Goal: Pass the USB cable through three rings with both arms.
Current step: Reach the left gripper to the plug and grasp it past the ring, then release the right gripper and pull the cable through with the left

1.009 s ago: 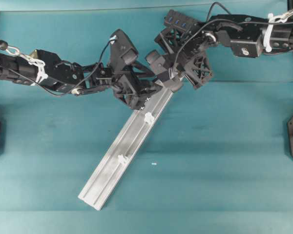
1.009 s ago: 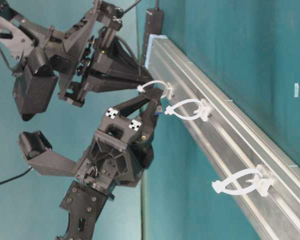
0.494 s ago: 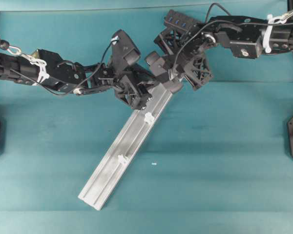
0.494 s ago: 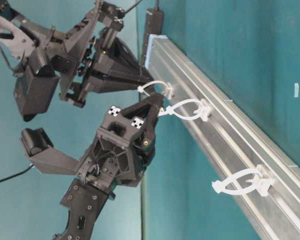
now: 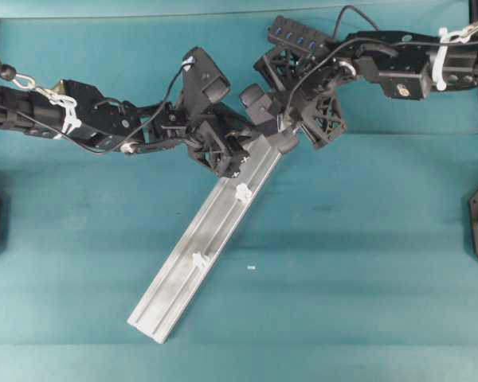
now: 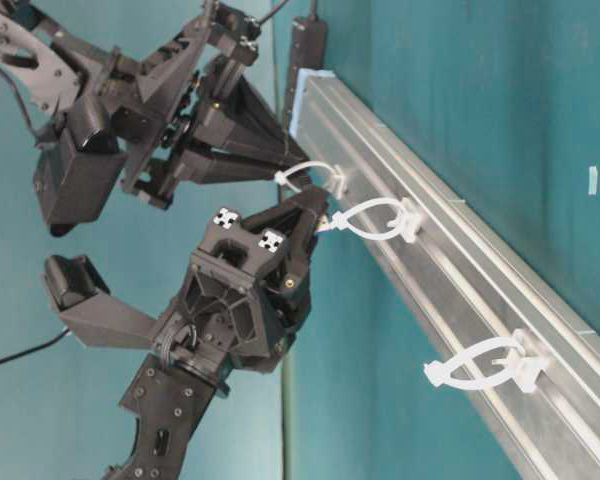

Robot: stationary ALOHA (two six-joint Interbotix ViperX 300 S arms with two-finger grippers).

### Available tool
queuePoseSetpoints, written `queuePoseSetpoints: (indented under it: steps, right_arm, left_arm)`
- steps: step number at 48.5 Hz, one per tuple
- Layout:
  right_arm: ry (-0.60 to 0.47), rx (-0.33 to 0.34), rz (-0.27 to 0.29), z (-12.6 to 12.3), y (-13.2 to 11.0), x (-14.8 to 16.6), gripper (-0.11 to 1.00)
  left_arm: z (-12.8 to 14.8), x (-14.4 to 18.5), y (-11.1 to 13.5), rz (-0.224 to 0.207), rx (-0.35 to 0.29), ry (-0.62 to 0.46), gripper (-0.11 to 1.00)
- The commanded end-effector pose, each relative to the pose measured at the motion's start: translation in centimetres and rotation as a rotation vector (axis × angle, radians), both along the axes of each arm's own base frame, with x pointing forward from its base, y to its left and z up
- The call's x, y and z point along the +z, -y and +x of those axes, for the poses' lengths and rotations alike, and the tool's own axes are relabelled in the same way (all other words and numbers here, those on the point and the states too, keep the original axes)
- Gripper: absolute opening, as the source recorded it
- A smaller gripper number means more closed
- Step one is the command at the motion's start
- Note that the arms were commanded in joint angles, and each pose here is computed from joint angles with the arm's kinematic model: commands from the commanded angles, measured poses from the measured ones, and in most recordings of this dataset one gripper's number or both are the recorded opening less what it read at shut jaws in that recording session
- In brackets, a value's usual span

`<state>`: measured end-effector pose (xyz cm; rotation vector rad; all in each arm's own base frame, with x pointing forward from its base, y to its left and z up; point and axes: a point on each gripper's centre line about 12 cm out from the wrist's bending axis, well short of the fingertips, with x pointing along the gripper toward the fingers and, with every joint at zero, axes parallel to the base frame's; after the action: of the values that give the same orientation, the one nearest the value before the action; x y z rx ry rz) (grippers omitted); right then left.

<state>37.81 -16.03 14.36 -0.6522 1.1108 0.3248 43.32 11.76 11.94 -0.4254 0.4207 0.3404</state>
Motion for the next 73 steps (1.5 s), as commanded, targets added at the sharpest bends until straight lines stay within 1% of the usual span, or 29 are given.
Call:
queuePoseSetpoints:
  steps: [1, 4, 8, 11, 16, 18, 20, 22, 34, 39, 44, 50, 55, 61, 67, 73]
  right_arm:
    - [0.016, -0.041, 0.013, 0.2, 0.1, 0.2, 0.08]
    - [0.012, -0.052, 0.019, 0.1, 0.1, 0.2, 0.10]
    - [0.006, -0.053, 0.023, 0.0, 0.1, 0.2, 0.20]
    - [0.000, -0.052, 0.026, -0.1, 0.0, 0.2, 0.35]
    - [-0.001, -0.049, 0.020, -0.1, 0.1, 0.1, 0.66]
    - [0.000, -0.048, 0.014, -0.1, 0.2, 0.1, 0.77]
    - [0.002, -0.045, 0.005, -0.1, 0.3, 0.3, 0.85]
    - [0.005, -0.043, -0.004, -0.2, 0.4, 0.5, 0.91]
    - [0.062, -0.072, -0.036, -1.2, 1.1, 2.2, 0.90]
    - [0.074, -0.086, -0.045, -2.1, 1.1, 2.2, 0.89]
    - [0.082, -0.084, -0.049, -3.0, 0.4, 2.1, 0.89]
    - [0.083, -0.059, -0.050, -3.7, -1.0, 2.1, 0.89]
    - [0.112, -0.061, -0.048, -3.6, -1.8, 2.4, 0.89]
    - [0.161, -0.112, -0.033, -3.1, -2.2, 2.9, 0.88]
    - [0.202, -0.142, -0.022, -2.3, -2.6, 3.2, 0.84]
    - [0.219, -0.117, -0.026, -1.5, -3.4, 3.3, 0.82]
  left_arm:
    - [0.5, 0.9, 0.3, 0.006, -0.008, 0.035, 0.10]
    - [0.5, 0.9, 0.2, -0.001, -0.004, 0.037, 0.10]
    - [0.4, 0.8, 0.3, -0.002, -0.003, 0.036, 0.10]
    - [0.4, 0.8, 0.3, -0.004, -0.002, 0.034, 0.09]
    - [0.4, 0.8, 0.3, -0.007, -0.002, 0.035, 0.09]
    - [0.3, 0.7, 0.3, -0.008, -0.001, 0.032, 0.10]
    - [0.3, 0.7, 0.3, -0.009, 0.000, 0.034, 0.10]
    - [0.3, 0.8, 0.3, -0.013, 0.002, 0.035, 0.10]
    - [-0.5, 0.1, 0.5, -0.079, 0.034, 0.029, 0.10]
    - [-1.2, 0.2, 0.8, -0.104, 0.043, 0.027, 0.10]
    - [-1.7, 1.1, 1.7, -0.116, 0.034, 0.048, 0.10]
    - [-1.8, 2.6, 2.7, -0.115, 0.012, 0.084, 0.09]
    - [-1.7, 3.8, 3.6, -0.113, -0.010, 0.110, 0.09]
    - [-1.8, 4.9, 4.5, -0.117, -0.029, 0.135, 0.10]
    - [-2.3, 4.7, 4.8, -0.142, -0.022, 0.132, 0.09]
    - [-2.6, 4.6, 4.8, -0.174, -0.007, 0.133, 0.09]
